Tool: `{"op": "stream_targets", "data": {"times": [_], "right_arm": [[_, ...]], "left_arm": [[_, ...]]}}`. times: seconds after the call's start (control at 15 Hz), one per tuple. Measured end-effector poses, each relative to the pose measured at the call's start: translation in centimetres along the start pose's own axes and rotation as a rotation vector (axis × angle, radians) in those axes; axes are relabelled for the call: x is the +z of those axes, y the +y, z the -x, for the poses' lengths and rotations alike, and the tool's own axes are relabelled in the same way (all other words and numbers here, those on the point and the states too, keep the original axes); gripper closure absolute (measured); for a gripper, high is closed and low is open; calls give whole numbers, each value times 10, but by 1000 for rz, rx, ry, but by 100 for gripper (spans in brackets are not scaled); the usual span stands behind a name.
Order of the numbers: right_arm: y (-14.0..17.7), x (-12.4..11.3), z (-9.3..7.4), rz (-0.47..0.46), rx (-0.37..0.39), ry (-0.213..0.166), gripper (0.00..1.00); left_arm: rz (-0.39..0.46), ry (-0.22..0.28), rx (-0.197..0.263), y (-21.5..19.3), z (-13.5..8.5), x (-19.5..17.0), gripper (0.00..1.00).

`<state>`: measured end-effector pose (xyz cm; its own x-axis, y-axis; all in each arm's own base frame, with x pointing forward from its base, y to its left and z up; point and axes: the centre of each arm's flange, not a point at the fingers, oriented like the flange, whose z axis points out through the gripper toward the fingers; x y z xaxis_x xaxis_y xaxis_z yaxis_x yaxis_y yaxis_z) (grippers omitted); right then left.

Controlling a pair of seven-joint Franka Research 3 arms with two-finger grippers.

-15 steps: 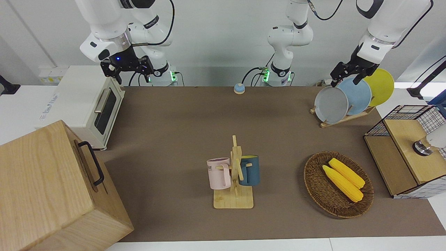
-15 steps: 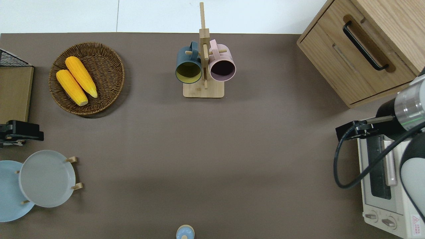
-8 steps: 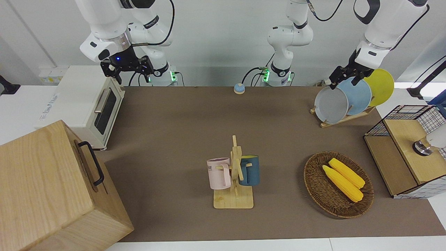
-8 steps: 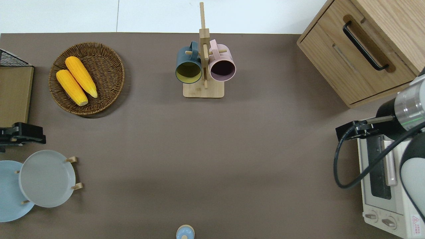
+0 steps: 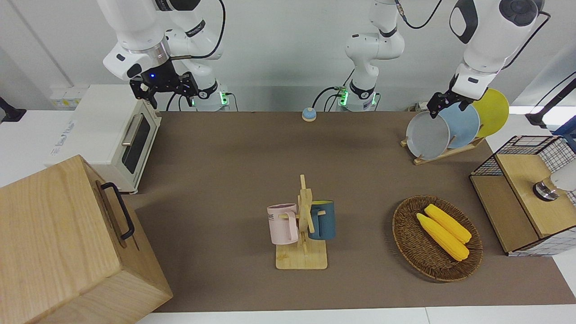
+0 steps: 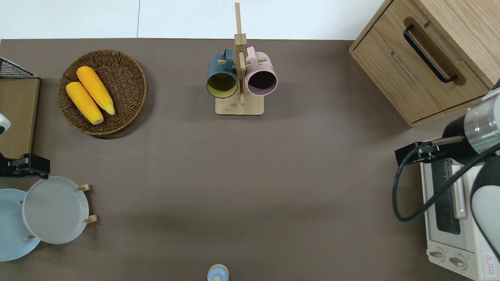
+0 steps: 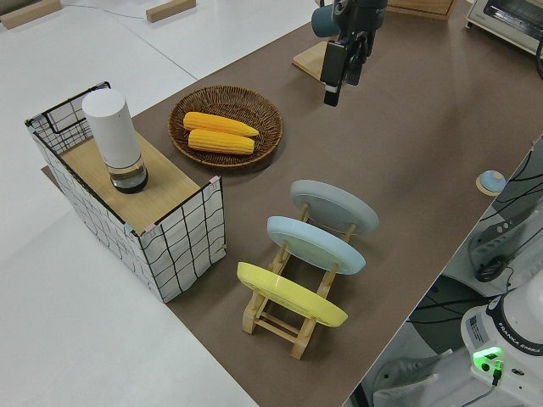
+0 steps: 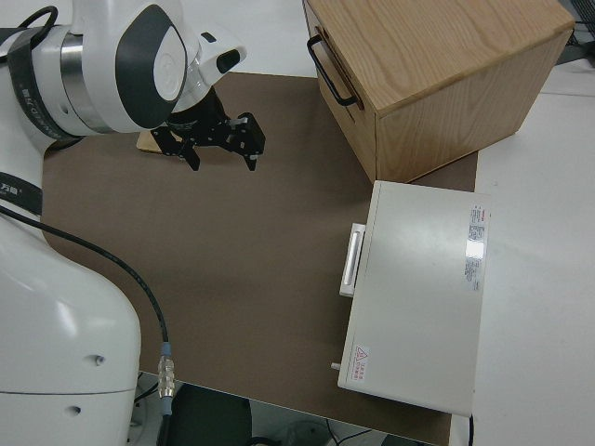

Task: Pick gray plate from low plate rack and place it on table with left arm
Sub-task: 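Move the left gripper down to the gray plate in the low rack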

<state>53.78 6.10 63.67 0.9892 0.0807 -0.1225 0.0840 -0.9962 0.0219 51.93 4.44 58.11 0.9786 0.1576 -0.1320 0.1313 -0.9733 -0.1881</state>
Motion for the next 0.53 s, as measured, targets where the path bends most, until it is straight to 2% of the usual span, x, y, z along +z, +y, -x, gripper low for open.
{"op": "stream_targets", "data": {"times": [0.27,0.53], "right_arm": [[0,0,0,0,0,0,1],[0,0,0,0,0,0,1]], "left_arm": [[-125,-47,13,-6,2,30,0],[-224,-67,35,-13,11,59,0]]}}
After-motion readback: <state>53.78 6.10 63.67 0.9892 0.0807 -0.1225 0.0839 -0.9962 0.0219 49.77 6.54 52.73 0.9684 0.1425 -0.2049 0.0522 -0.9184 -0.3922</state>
